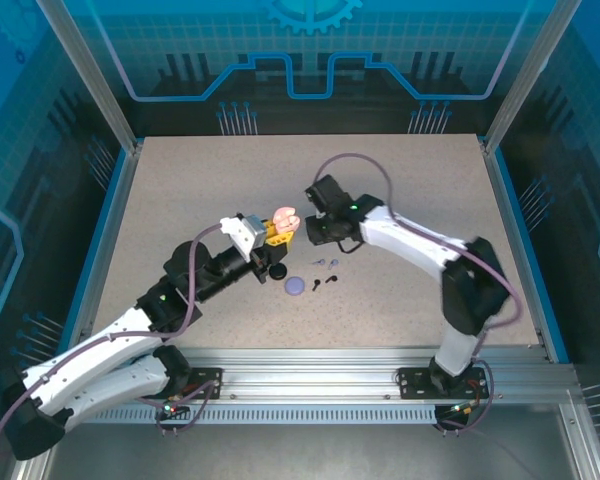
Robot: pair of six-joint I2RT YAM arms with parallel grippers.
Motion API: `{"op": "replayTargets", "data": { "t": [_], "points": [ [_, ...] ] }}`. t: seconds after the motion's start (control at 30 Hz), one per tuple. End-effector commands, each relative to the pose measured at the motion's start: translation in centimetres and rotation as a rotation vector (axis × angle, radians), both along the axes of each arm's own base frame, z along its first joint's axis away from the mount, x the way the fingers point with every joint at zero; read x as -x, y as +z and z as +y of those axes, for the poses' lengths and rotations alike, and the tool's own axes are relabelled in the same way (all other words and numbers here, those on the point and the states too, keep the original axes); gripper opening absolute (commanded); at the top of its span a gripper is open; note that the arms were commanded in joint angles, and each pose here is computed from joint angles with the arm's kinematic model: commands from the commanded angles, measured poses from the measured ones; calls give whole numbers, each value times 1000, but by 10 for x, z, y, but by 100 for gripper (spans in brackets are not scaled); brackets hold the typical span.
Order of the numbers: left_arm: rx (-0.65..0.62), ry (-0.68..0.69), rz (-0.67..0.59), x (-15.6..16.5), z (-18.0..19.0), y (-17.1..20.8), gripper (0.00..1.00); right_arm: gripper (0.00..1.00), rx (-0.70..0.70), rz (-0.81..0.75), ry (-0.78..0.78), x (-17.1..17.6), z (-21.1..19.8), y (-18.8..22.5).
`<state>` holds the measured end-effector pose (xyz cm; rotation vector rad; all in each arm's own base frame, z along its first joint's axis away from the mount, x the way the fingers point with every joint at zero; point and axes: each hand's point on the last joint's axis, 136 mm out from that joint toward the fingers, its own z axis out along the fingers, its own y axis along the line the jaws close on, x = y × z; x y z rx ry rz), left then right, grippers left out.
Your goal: Insert the wireless bluetooth earbuds into the charging case
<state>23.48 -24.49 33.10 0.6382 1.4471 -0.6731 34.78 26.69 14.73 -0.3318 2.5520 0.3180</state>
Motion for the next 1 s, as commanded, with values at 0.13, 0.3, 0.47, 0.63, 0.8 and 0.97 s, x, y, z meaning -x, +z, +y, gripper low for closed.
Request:
{"op": "replayTargets", "data": {
  "t": [0.13, 0.3, 0.47, 0.63, 0.8, 0.97],
  "points": [
    [58, -41, 15, -11, -21, -3, 18, 22, -268, -287, -1, 22, -29, 104],
    [75, -75, 34, -20, -39, -10, 17, 23, -403, -446, 32, 51, -47, 163],
    [88, -139, 33, -23, -57, -17, 17, 23, -508, -510, 135, 80, -46, 207],
    [95, -169, 27, -28, -69, -21, 17, 22, -573, -524, 210, 99, -39, 228],
    [80, -194, 10, -28, -80, -24, 16, 22, -575, -510, 247, 103, -24, 227],
    [63, -208, 4, -25, -87, -27, 17, 22, -545, -512, 282, 102, -9, 226]
  ]
}}
